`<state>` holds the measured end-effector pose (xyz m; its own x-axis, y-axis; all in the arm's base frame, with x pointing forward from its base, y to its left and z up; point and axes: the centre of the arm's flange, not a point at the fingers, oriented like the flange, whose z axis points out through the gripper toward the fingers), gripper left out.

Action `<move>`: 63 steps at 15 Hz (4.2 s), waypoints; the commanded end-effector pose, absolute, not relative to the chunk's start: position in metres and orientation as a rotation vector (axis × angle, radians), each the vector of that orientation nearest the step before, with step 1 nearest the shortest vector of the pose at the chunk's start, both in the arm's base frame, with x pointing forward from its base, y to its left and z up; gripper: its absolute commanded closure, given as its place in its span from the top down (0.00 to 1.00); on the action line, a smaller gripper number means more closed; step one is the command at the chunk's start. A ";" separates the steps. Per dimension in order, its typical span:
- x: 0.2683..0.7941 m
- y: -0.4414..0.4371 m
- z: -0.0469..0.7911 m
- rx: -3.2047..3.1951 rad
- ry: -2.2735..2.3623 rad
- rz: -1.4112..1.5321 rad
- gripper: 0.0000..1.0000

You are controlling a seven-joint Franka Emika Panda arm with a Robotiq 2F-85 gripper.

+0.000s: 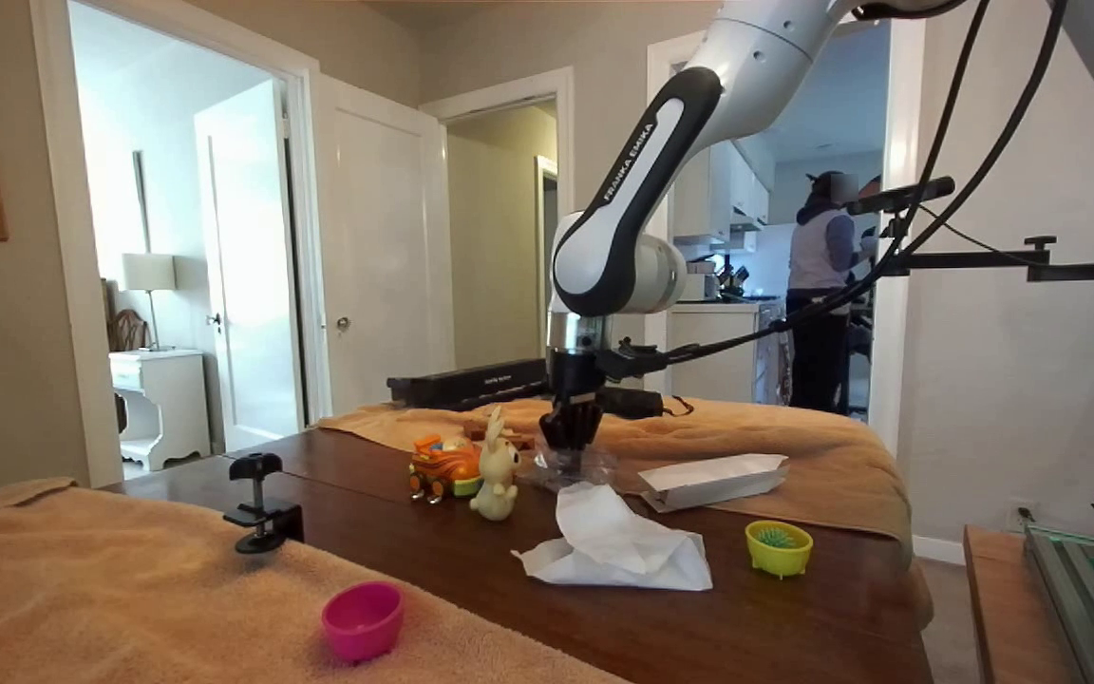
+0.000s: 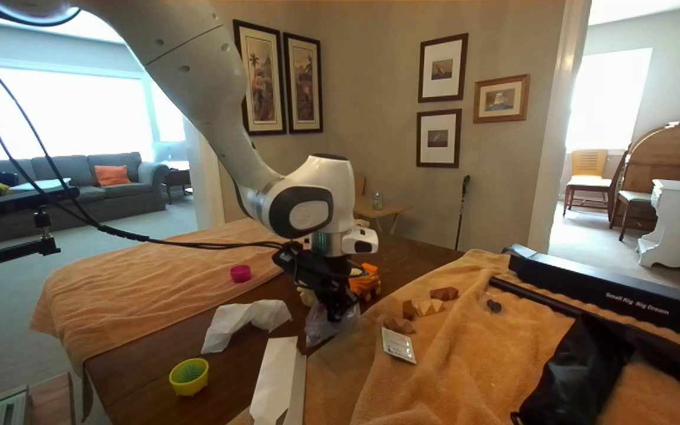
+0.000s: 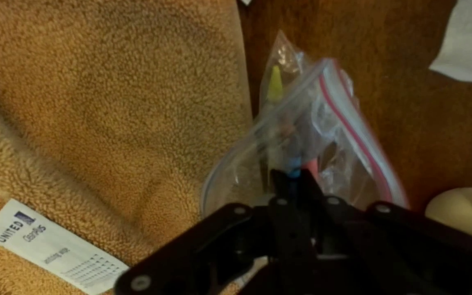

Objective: Remove the blue crayon from the clear plastic.

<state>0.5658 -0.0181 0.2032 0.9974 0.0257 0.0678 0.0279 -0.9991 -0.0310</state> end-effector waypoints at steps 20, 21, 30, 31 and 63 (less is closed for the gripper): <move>0.557 0.015 0.252 -3.128 -0.188 -0.067 0.42; 0.557 0.015 0.252 -3.128 -0.187 -0.067 0.48; 0.560 0.009 0.247 -3.130 -0.177 -0.066 0.85; 0.560 0.007 0.245 -3.131 -0.175 -0.067 0.82; 0.574 -0.015 0.217 -3.158 0.007 -0.106 0.37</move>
<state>0.5644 -0.0164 0.2204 0.9986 0.0304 0.0430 0.0301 -0.9995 0.0075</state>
